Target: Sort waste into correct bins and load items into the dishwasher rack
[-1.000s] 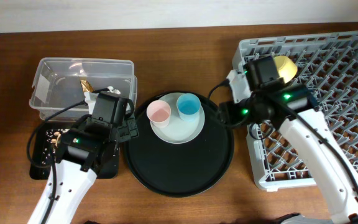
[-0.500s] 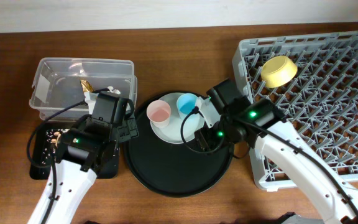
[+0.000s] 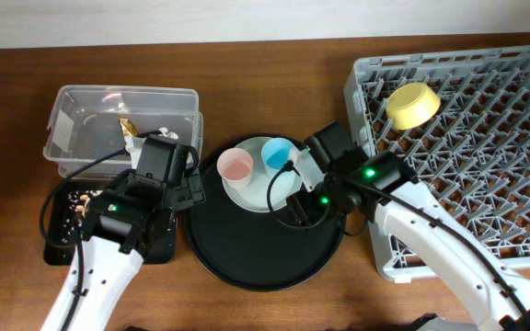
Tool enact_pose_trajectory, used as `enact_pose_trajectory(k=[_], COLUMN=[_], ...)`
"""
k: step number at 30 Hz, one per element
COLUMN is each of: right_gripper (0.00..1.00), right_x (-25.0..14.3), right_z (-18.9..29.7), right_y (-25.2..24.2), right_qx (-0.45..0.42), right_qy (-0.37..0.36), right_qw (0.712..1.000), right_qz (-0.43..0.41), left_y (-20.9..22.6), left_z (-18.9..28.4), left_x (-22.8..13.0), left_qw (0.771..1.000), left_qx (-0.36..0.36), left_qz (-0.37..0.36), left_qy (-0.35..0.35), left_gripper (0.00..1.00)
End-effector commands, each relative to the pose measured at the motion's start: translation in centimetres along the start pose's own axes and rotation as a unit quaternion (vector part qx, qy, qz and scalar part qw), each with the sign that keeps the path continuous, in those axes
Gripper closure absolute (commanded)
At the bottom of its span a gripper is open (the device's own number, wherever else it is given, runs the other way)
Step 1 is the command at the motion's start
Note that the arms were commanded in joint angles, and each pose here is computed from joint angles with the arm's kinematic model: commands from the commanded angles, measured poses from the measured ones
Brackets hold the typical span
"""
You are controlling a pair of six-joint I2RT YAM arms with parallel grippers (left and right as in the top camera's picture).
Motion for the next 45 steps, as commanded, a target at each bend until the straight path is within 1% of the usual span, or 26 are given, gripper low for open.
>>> enact_pose_trajectory(k=[1, 3, 4, 7, 13, 18, 19, 20, 21, 33, 35, 37, 38, 39, 40, 41, 42, 44, 45], right_gripper=[0.40, 0.34, 0.29, 0.25, 0.23, 0.16, 0.12, 0.05, 0.01, 0.01, 0.01, 0.01, 0.01, 0.01, 0.01, 0.01, 0.01, 0.01, 0.01], right_x=[-0.1, -0.1, -0.1, -0.1, -0.3, -0.3, -0.3, -0.3, -0.3, -0.9, -0.8, -0.4, -0.3, -0.1, 0.1, 0.3, 0.5, 0.8, 0.9], right_z=[-0.4, -0.4, -0.4, -0.4, -0.4, -0.4, -0.4, -0.4, -0.4, -0.4, -0.4, -0.4, -0.4, -0.3, -0.2, -0.1, 0.1, 0.5, 0.6], right_y=[-0.1, -0.1, -0.1, -0.1, -0.2, -0.2, -0.2, -0.2, -0.2, -0.4, -0.4, -0.3, -0.4, -0.5, -1.0, -1.8, -2.5, -4.0, -4.6], right_qx=[-0.006, -0.006, -0.006, -0.006, -0.007, -0.007, -0.007, -0.007, -0.007, -0.011, -0.012, -0.010, -0.009, -0.010, -0.017, -0.030, -0.040, -0.046, -0.048], right_qy=[0.002, 0.001, 0.001, 0.001, 0.006, 0.006, 0.006, 0.006, 0.006, 0.019, 0.016, 0.008, 0.005, 0.002, -0.003, -0.008, -0.012, -0.018, -0.020], right_qw=[1.000, 1.000, 1.000, 1.000, 1.000, 1.000, 1.000, 1.000, 1.000, 1.000, 1.000, 1.000, 1.000, 1.000, 1.000, 0.999, 0.998, 0.996, 0.995], right_qz=[0.006, 0.006, 0.006, 0.006, 0.005, 0.004, 0.004, 0.004, 0.004, 0.000, 0.001, 0.003, 0.002, -0.002, -0.015, -0.034, -0.049, -0.073, -0.082], left_y=[0.4, 0.4, 0.4, 0.4, 0.4, 0.4, 0.4, 0.4, 0.4, 0.3, -0.2, -0.6, -1.3, -2.0, -2.9, -3.9, -4.6, -5.9, -6.1], left_z=[0.5, 0.5, 0.5, 0.5, 0.5, 0.5, 0.5, 0.5, 0.5, 0.5, 0.6, 0.6, 0.6, 0.7, 0.8, 0.9, 1.0, 0.6, 0.1], left_x=[0.6, 0.6, 0.6, 0.6, 0.6, 0.6, 0.6, 0.6, 0.6, 0.8, 2.0, 2.0, 2.0, 2.1, 2.2, 2.3, 2.4, 2.2, 2.0], left_qw=[1.000, 1.000, 1.000, 1.000, 1.000, 1.000, 1.000, 1.000, 1.000, 1.000, 0.999, 0.999, 0.998, 0.996, 0.994, 0.990, 0.986, 0.981, 0.981], left_qx=[0.005, 0.005, 0.005, 0.005, 0.005, 0.005, 0.005, 0.005, 0.005, 0.002, -0.014, -0.025, -0.048, -0.071, -0.103, -0.137, -0.160, -0.192, -0.190], left_qz=[0.004, 0.004, 0.004, 0.004, 0.004, 0.004, 0.004, 0.004, 0.004, 0.006, 0.016, 0.017, 0.017, 0.018, 0.018, 0.017, 0.016, 0.015, 0.027], left_qy=[-0.013, -0.013, -0.013, -0.013, -0.013, -0.013, -0.013, -0.013, -0.013, -0.018, -0.043, -0.042, -0.040, -0.040, -0.039, -0.036, -0.034, -0.018, -0.007], left_gripper=[0.01, 0.01, 0.01, 0.01, 0.01, 0.01, 0.01, 0.01, 0.01, 0.01, 0.01, 0.01, 0.01, 0.04, 0.36, 0.54, 0.65, 0.70, 0.70])
Point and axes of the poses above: each gripper's point midway between its finger pads, its own z axis back along the fingers, its own y axis along the line the jaws close on, x = y × z, the point moved 3 cm from there along z, back along the fingers, and after that the axes turned 11 degrees about -z, right-handed, at the moved point
